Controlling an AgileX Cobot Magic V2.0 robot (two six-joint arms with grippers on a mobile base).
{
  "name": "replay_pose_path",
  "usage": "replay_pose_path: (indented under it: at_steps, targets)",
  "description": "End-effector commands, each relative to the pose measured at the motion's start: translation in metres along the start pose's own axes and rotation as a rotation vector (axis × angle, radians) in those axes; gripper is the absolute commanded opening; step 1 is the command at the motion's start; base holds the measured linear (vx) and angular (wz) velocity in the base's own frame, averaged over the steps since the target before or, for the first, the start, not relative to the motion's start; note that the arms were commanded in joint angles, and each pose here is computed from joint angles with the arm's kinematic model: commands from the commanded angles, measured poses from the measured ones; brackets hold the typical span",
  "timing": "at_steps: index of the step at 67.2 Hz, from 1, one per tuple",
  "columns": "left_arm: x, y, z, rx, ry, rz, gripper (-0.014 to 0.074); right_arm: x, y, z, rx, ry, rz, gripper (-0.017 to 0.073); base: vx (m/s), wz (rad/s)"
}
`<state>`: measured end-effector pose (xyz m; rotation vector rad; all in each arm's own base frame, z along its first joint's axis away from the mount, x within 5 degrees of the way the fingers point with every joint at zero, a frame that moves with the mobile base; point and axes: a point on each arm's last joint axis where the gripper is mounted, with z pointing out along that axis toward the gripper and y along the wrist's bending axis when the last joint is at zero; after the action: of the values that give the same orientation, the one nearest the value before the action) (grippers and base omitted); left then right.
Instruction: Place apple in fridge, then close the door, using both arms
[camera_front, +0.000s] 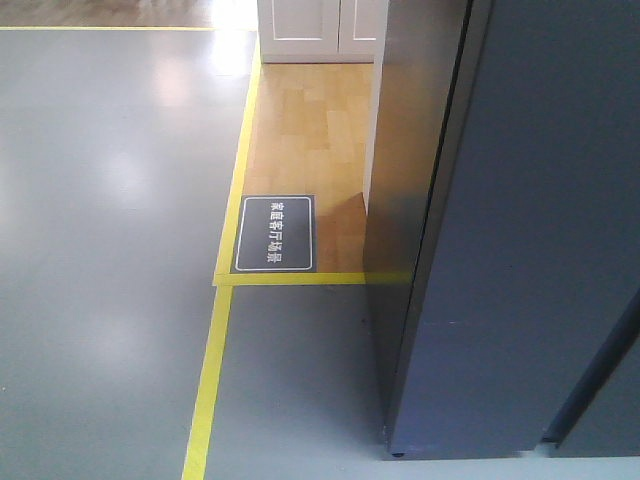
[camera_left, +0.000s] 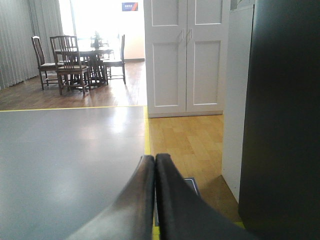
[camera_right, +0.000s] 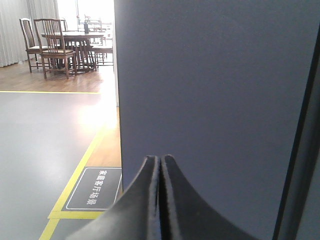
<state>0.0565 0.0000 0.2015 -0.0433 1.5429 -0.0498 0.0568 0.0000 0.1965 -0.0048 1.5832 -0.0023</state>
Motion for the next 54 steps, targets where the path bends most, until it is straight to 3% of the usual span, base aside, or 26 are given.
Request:
replay_pose_path:
  at_steps: [1, 54]
  targets:
    - [-0.0136, -0.0016, -0.0023, 0.016, -0.109, -0.01, -0.0006, -0.0089, 0.0, -0.0015, 0.003, -0.091, -0.008, -0.0003, 0.0, 0.0]
    - [-0.0136, -0.0016, -0.0023, 0.016, -0.109, -0.01, -0.0006, -0.0082, -0.0001, -0.0014, 0.003, -0.084, -0.008, -0.0003, 0.0, 0.0]
